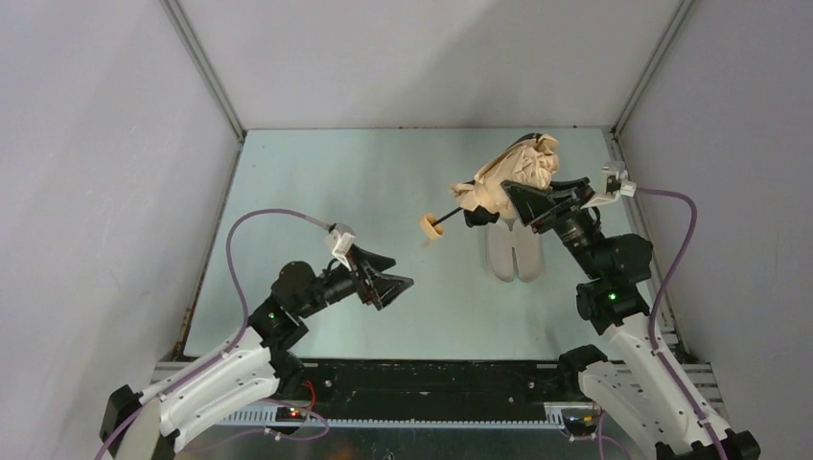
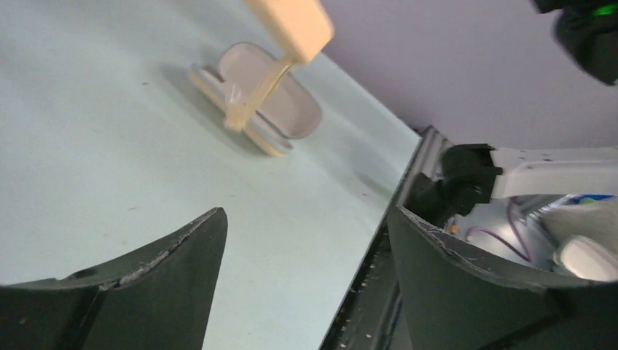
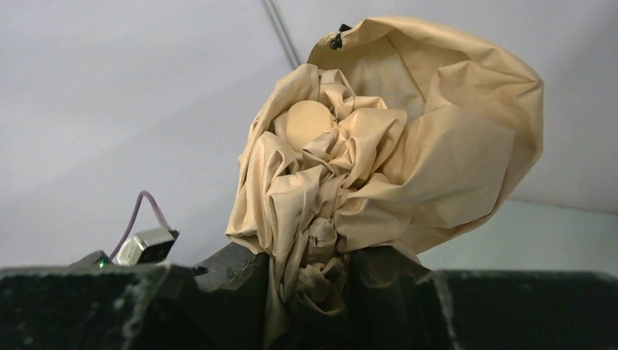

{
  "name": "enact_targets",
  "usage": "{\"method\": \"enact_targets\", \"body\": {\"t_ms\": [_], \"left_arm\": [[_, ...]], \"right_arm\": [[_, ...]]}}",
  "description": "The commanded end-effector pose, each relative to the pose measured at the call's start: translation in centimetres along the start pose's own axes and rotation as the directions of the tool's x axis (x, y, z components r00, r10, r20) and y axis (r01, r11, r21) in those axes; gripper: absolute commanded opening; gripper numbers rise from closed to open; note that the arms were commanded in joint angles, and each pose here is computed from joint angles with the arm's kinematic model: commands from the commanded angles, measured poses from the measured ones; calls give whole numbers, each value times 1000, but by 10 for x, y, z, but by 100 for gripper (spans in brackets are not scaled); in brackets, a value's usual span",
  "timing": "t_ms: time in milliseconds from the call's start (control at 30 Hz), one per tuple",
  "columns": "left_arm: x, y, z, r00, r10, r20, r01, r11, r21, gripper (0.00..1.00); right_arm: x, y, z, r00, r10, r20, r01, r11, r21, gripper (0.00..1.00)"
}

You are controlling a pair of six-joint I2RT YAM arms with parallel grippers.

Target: Open the umbrella

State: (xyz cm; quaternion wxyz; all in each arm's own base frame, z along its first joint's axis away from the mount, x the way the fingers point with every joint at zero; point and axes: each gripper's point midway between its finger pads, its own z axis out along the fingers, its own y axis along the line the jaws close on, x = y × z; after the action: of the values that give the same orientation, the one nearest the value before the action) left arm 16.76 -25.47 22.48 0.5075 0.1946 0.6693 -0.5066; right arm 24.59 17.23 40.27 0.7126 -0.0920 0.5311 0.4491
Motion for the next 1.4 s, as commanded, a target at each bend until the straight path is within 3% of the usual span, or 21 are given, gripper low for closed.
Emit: {"method": "enact_targets", "body": {"t_ms": [0, 300, 467, 567, 833, 1133, 1367], "left_arm": [[-31, 13, 1, 991, 133, 30, -128, 982, -137, 86], [-72, 2, 29, 909, 416, 18, -400, 885, -238, 88], [-87, -20, 51, 847, 529, 56, -514, 841, -169, 88], [-79, -22, 67, 823, 567, 23, -561, 818, -126, 86], [-66, -35, 99, 811, 586, 6, -586, 811, -2, 72], [-28, -1, 121, 797, 591, -124, -598, 800, -35, 61], [8, 38, 120, 762, 591, -264, -631, 770, -96, 38]], "right_arm": [[-73, 25, 2, 967, -106, 234, 110, 994, -5, 0], [-47, 14, 3, 984, -104, 141, 96, 993, 65, 0], [-33, 13, 1, 993, -81, 88, 75, 994, 78, 0], [-28, 15, 0, 996, -63, 68, 58, 996, 70, 0], [-21, 19, -1, 998, -44, 33, 42, 998, 53, 0], [-27, 25, 2, 998, -45, 36, 44, 998, 36, 0], [-36, 27, 4, 997, -67, 48, 66, 997, 35, 0]]}}
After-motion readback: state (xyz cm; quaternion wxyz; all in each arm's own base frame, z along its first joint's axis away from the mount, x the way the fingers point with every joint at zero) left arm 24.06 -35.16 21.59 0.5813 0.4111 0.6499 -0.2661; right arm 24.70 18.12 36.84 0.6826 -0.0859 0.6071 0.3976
